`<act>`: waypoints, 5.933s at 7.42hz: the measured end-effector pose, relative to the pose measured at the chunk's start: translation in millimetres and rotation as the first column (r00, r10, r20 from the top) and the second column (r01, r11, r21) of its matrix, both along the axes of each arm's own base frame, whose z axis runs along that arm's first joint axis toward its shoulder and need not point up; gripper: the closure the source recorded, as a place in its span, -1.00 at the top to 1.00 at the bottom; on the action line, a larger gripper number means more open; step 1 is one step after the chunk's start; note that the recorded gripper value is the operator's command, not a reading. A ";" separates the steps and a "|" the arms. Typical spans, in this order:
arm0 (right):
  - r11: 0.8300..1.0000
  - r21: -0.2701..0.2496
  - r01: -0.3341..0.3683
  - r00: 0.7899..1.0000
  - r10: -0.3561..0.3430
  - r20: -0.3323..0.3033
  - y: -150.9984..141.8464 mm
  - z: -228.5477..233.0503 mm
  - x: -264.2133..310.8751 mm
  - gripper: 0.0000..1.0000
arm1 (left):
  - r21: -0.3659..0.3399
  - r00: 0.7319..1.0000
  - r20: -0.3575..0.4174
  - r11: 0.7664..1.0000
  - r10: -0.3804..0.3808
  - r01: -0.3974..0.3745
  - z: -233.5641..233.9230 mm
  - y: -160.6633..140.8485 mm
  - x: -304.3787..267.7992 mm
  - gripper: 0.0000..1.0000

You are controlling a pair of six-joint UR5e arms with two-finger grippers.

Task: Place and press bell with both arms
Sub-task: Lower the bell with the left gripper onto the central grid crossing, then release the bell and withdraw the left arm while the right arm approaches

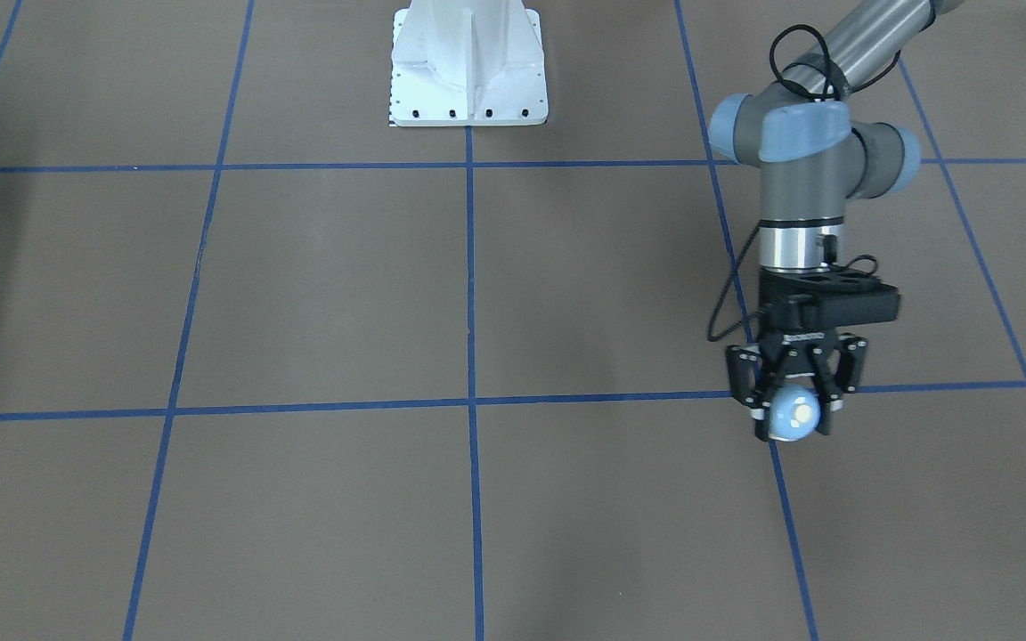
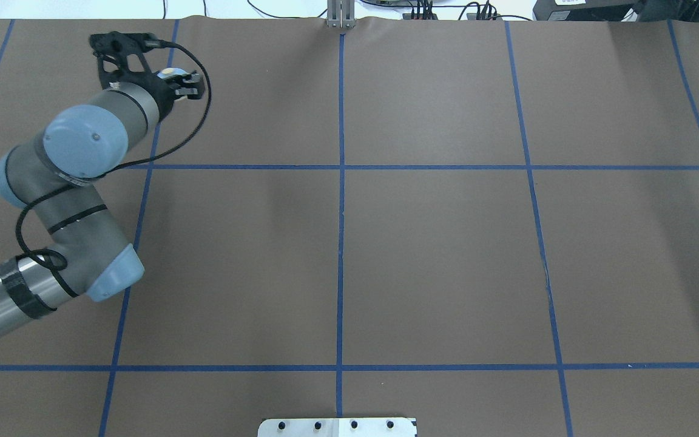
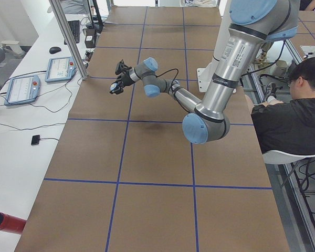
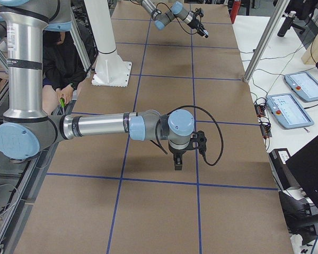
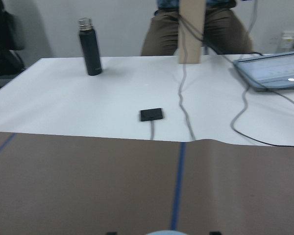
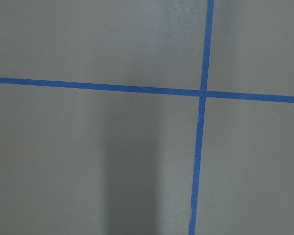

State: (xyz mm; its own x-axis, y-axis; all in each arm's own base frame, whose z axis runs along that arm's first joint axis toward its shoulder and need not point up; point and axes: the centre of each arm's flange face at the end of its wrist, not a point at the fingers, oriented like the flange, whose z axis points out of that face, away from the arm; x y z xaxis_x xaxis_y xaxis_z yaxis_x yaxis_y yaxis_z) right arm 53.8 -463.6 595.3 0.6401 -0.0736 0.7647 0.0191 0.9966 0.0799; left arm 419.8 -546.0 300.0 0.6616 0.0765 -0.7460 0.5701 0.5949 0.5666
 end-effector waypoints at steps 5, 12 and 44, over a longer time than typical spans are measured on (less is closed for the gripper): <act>1.000 -0.004 0.004 1.000 -0.004 -0.001 0.0 2.0 -2.0 1.00 | 0.089 0.991 -0.052 0.989 0.122 -0.117 -107.4 -3.3 163.6 -1.00; 1.000 0.000 0.005 1.000 -0.005 0.003 0.0 -0.2 -2.4 1.00 | 0.068 0.984 -0.017 0.982 0.178 -0.176 -96.5 21.2 238.5 -1.00; 0.989 -0.127 -0.071 0.996 0.077 0.045 -148.1 -300.9 -324.0 1.00 | -0.273 0.860 0.210 0.872 0.466 -0.406 117.4 -110.3 -158.0 1.00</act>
State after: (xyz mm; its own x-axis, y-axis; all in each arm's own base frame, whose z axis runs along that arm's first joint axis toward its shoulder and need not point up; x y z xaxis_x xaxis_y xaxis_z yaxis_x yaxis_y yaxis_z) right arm -270.2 -611.7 294.4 0.6010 0.0712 0.7961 -0.0559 0.9973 -0.0470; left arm 261.8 -656.3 417.4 0.7690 0.2632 -0.5826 0.0727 0.8694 0.4888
